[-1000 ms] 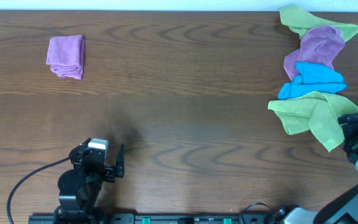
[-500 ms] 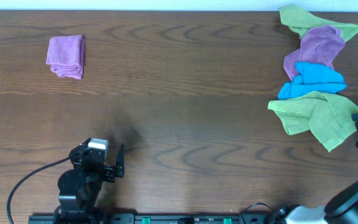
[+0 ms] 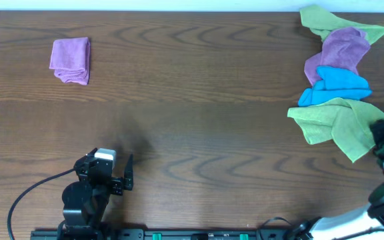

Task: Fold the cloth
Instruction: 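Grasp the green cloth edge with the right gripper and lift it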

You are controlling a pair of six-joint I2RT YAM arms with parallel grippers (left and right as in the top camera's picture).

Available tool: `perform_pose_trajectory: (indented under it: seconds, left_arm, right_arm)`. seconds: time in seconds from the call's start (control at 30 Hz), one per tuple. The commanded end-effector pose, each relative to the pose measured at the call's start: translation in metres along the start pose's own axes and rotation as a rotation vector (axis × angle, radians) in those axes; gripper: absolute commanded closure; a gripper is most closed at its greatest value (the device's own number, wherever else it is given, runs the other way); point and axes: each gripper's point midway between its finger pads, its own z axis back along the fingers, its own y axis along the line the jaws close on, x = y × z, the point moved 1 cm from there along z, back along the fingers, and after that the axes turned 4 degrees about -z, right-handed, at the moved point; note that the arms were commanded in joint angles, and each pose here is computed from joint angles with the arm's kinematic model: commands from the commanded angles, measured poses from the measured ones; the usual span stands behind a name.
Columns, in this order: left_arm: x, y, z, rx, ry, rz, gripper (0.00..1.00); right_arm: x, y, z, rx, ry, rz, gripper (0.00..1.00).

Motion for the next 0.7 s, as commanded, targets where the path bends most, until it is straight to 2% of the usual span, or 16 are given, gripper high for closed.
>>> perform_pose_trajectory:
  seconds: [0.0,0.03,0.1,0.13,0.4,0.5,0.67]
  left_arm:
    - [-0.006,0.0,-0.003,0.001,0.012,0.015,0.04]
    - [-0.006,0.0,-0.003,0.001,0.012,0.015,0.05]
    - [-0.006,0.0,-0.003,0.001,0.012,0.016,0.05]
    - [-0.006,0.0,-0.003,0.002,0.012,0.015,0.05]
    - [-0.006,0.0,-0.003,0.001,0.012,0.015,0.05]
    - [-0.006,0.0,-0.003,0.001,0.012,0.015,0.05]
    - [-0.006,0.0,-0.003,0.001,0.012,0.015,0.05]
  right_arm:
    - [-0.009,0.016,-0.007,0.058,0.045,-0.046,0.6]
    - [-0.009,0.02,-0.007,0.068,0.047,-0.05,0.77]
    - [-0.009,0.035,-0.006,0.129,0.072,-0.044,0.95]
    - [-0.008,0.042,-0.005,0.164,0.087,-0.041,0.99]
    - [-0.003,0.113,0.023,0.497,0.224,-0.017,0.98]
    - [-0.005,0.158,0.056,0.697,0.303,0.056,0.99]
    - [-0.027,0.222,0.112,0.876,0.34,0.204,0.99]
